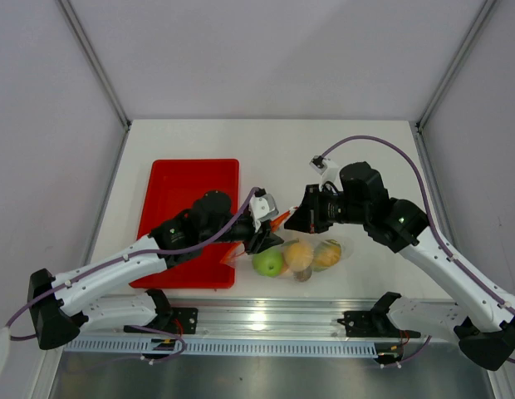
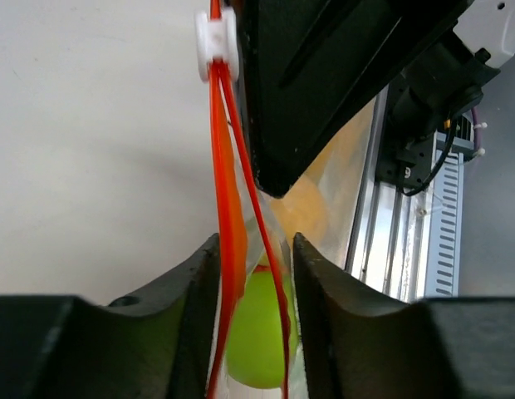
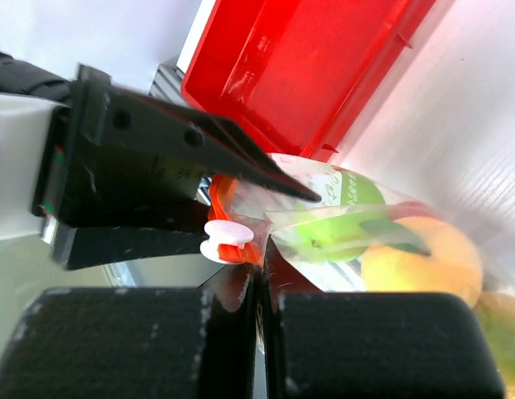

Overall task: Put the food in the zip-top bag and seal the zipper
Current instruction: Zip the zipper food storage bag at the center of the board.

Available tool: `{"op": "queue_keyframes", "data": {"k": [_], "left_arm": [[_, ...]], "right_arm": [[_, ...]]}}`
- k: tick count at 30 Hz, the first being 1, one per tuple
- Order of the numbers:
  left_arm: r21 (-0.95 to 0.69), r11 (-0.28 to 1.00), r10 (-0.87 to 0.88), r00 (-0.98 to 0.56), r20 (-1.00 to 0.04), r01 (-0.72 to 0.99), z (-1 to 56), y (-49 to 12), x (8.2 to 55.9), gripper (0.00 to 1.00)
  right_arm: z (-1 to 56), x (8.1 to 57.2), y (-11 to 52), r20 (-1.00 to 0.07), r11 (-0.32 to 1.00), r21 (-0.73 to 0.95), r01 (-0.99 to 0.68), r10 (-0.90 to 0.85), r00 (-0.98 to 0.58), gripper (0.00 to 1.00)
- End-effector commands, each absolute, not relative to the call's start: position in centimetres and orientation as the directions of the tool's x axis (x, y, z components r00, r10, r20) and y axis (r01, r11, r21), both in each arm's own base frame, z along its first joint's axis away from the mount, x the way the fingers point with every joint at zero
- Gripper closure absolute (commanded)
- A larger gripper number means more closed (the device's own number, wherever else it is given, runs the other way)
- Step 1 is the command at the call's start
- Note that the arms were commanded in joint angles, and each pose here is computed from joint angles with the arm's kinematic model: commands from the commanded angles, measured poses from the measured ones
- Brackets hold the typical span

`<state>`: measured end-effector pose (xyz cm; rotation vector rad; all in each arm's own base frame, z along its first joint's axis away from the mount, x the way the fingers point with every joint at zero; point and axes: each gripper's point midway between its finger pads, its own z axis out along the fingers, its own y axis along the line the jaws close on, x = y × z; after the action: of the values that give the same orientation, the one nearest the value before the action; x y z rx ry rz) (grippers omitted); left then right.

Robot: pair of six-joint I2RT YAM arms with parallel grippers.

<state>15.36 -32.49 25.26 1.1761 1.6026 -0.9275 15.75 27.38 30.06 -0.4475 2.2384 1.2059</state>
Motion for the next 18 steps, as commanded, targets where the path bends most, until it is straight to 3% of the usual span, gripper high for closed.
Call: {"op": "queue_keyframes", "data": {"k": [1, 5, 6, 7, 8, 11, 14, 18], "left_arm": [[-0.089, 0.237, 0.267, -0.153, -0.951, 0.967, 25.4, -32.5, 14.4, 0.6], [-0.124, 0.236, 0.305, -0.195, -0.932, 0.964, 24.5, -32.7, 14.2, 0.86], [-0.13, 0.236, 0.319, -0.203, -0.926, 0.963, 24.0, -32.7, 14.3, 0.96], [-0.135, 0.236, 0.326, -0.209, -0.922, 0.962, 23.8, -32.7, 14.2, 0.99], [-0.136, 0.236, 0.331, -0.211, -0.92, 0.962, 23.7, -32.7, 14.2, 0.99], [-0.188, 0.214, 0.317, -0.25, -0.915, 0.959, 23.7, -32.6, 13.4, 0.99], [-0.242, 0.161, 0.292, -0.28, -0.914, 0.957, 24.2, -32.6, 12.6, 0.99], [-0.337, 0.112, 0.268, -0.355, -0.896, 0.935, 24.3, -31.9, 12.1, 0.99]], "right_arm": [[30.8, 16.0, 27.6, -0.587, 0.54, 0.689, -0.483, 0.025, -0.81, 1.0], [30.0, 16.0, 27.9, -0.553, 0.537, 0.713, -0.451, 0.034, -0.833, 1.0], [29.9, 16.0, 27.9, -0.552, 0.538, 0.713, -0.449, 0.036, -0.833, 1.0], [29.6, 16.0, 27.9, -0.55, 0.539, 0.713, -0.448, 0.034, -0.835, 0.98], [29.8, 16.0, 27.9, -0.564, 0.531, 0.709, -0.463, 0.033, -0.825, 0.94], [29.0, 16.2, 27.5, -0.603, 0.549, 0.667, -0.504, 0.001, -0.798, 0.67], [27.7, 16.6, 26.9, -0.628, 0.554, 0.636, -0.537, -0.034, -0.777, 0.63], [27.5, 15.9, 26.2, -0.625, 0.453, 0.682, -0.573, -0.046, -0.779, 0.64]]}}
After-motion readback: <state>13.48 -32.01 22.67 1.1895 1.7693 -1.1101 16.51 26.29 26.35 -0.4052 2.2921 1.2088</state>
